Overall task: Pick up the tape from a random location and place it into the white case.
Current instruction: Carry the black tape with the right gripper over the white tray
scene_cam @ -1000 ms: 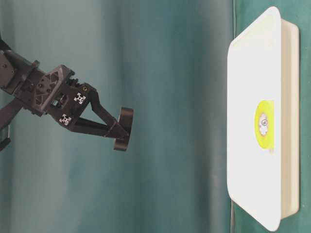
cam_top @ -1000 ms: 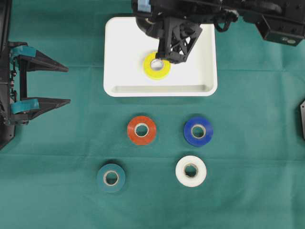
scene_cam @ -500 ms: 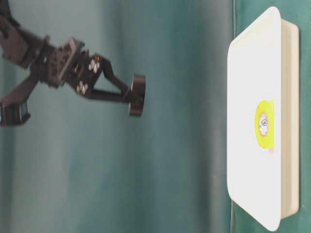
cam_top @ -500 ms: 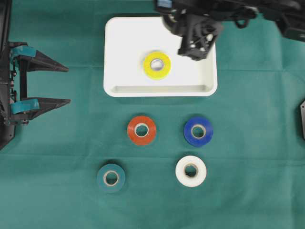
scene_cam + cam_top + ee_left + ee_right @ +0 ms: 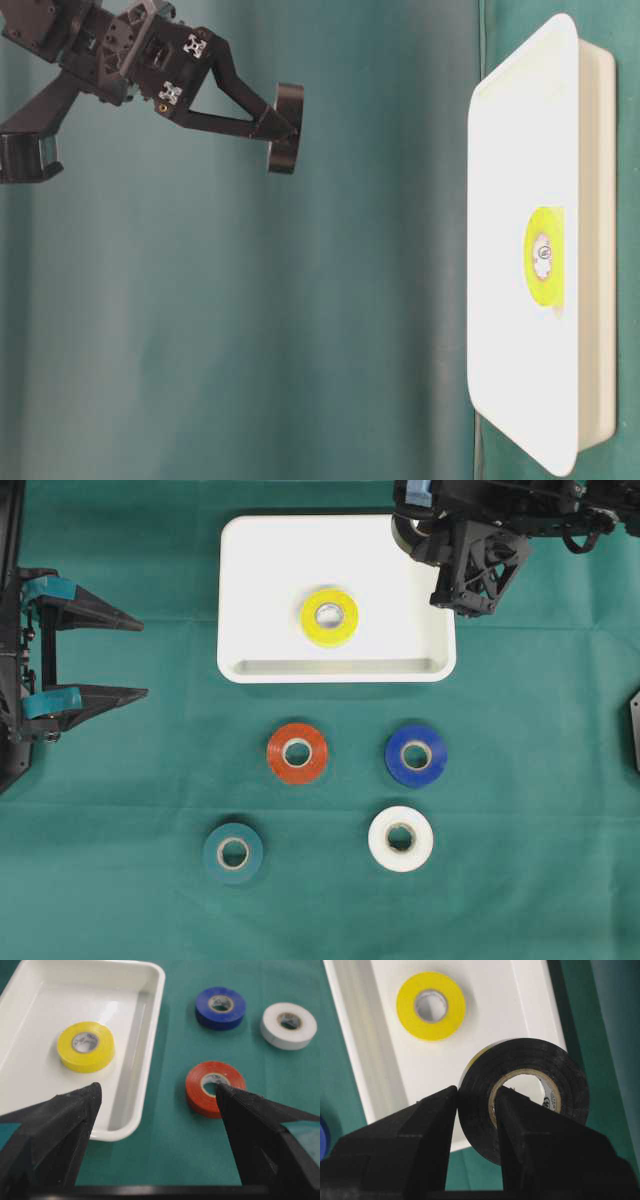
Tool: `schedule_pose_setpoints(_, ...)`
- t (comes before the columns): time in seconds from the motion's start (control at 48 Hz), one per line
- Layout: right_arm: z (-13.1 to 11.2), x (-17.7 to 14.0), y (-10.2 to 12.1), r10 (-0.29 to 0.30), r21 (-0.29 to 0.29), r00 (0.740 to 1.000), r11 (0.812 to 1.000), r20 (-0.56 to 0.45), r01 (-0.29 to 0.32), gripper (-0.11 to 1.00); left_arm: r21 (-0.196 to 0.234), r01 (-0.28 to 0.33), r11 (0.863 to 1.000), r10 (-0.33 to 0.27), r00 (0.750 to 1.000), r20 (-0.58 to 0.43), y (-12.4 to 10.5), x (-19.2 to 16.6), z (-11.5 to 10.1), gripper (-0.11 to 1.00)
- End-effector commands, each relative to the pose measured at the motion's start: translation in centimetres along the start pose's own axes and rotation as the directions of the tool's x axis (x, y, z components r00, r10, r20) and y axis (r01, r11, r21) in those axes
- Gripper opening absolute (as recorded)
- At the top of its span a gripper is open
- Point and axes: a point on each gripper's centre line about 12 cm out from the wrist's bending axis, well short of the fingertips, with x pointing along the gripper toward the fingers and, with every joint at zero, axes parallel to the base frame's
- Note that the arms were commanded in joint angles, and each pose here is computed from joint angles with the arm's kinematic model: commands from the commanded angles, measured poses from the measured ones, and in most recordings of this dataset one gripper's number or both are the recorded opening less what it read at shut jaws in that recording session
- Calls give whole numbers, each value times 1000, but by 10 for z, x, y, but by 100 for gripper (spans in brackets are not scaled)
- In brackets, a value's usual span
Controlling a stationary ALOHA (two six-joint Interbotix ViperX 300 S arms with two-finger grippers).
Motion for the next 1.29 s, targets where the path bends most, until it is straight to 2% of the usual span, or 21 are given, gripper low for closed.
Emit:
schedule_pose_setpoints(0.0, 7, -12, 0, 1, 2, 998, 1000, 57, -1, 26, -2, 0, 1000, 0, 1000, 17, 0, 0, 6, 96)
schedule_pose_setpoints(1.271, 9, -12, 0, 2, 2, 997, 1000, 74, -3, 26, -2, 0, 1000, 0, 1000, 17, 0, 0, 6, 96)
